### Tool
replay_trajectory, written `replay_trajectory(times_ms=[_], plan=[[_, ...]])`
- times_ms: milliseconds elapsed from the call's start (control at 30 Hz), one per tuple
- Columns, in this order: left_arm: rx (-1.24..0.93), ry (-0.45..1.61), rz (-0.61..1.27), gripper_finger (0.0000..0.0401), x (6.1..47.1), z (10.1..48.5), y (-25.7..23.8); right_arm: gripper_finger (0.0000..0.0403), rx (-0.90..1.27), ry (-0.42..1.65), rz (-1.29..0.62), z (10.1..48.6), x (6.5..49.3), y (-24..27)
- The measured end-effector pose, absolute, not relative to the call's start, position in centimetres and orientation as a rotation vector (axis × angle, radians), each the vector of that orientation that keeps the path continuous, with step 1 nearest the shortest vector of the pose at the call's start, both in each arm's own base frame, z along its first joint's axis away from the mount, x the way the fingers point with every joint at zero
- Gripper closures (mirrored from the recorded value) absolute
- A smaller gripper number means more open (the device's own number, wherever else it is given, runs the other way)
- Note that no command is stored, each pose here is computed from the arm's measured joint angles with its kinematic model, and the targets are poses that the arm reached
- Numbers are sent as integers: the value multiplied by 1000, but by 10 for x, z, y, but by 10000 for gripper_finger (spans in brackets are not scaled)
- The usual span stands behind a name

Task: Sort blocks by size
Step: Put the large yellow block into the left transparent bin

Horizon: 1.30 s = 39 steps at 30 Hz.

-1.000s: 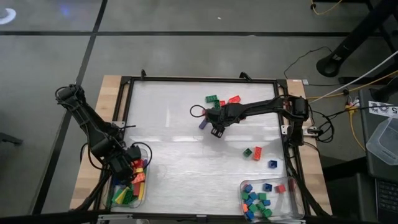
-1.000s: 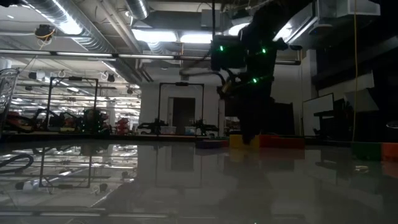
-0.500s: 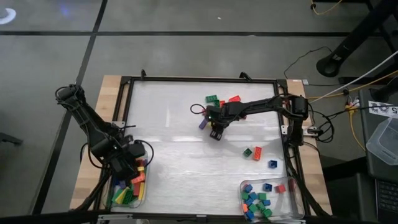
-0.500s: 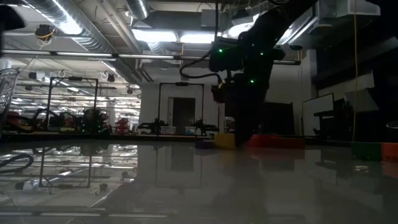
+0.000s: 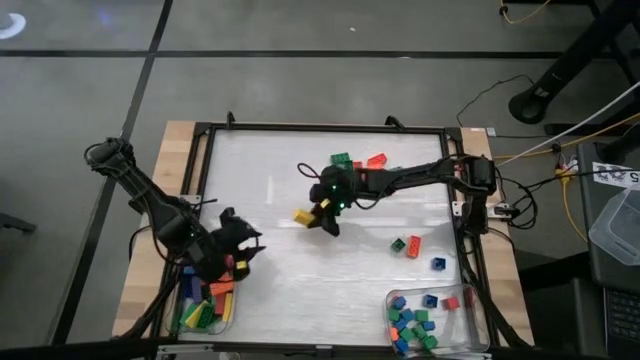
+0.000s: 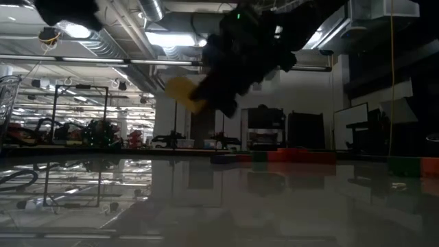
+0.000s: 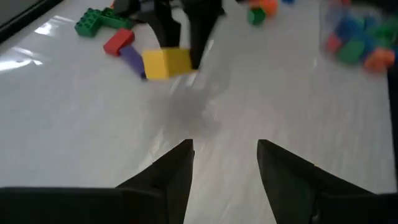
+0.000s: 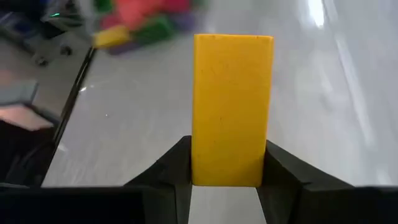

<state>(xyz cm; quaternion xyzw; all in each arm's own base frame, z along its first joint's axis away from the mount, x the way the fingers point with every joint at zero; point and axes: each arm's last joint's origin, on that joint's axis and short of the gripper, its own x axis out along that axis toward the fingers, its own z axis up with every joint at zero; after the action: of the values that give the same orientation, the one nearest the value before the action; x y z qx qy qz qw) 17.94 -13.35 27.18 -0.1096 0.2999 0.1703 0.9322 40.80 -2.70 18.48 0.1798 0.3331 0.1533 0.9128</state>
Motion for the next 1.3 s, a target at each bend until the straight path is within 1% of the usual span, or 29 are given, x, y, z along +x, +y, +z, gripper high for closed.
replay_trajectory(times_ms=[167, 300, 433, 600, 767, 967, 1300], plan=[[-294, 566, 385, 235, 193, 276, -124, 263, 200, 545, 396, 195, 416, 0], [-326, 569, 356, 235, 202, 278, -118, 266, 138, 481, 386, 200, 420, 18], [-354, 528, 344, 235, 210, 282, -114, 263, 91, 441, 404, 203, 421, 31], [-384, 517, 294, 235, 217, 286, -111, 264, 59, 444, 368, 202, 420, 40], [-322, 514, 264, 235, 224, 284, -112, 264, 50, 442, 370, 203, 420, 42], [-286, 578, 236, 235, 232, 273, -116, 264, 44, 441, 371, 202, 420, 42], [-278, 605, 262, 234, 239, 265, -112, 264, 46, 459, 376, 201, 419, 42]])
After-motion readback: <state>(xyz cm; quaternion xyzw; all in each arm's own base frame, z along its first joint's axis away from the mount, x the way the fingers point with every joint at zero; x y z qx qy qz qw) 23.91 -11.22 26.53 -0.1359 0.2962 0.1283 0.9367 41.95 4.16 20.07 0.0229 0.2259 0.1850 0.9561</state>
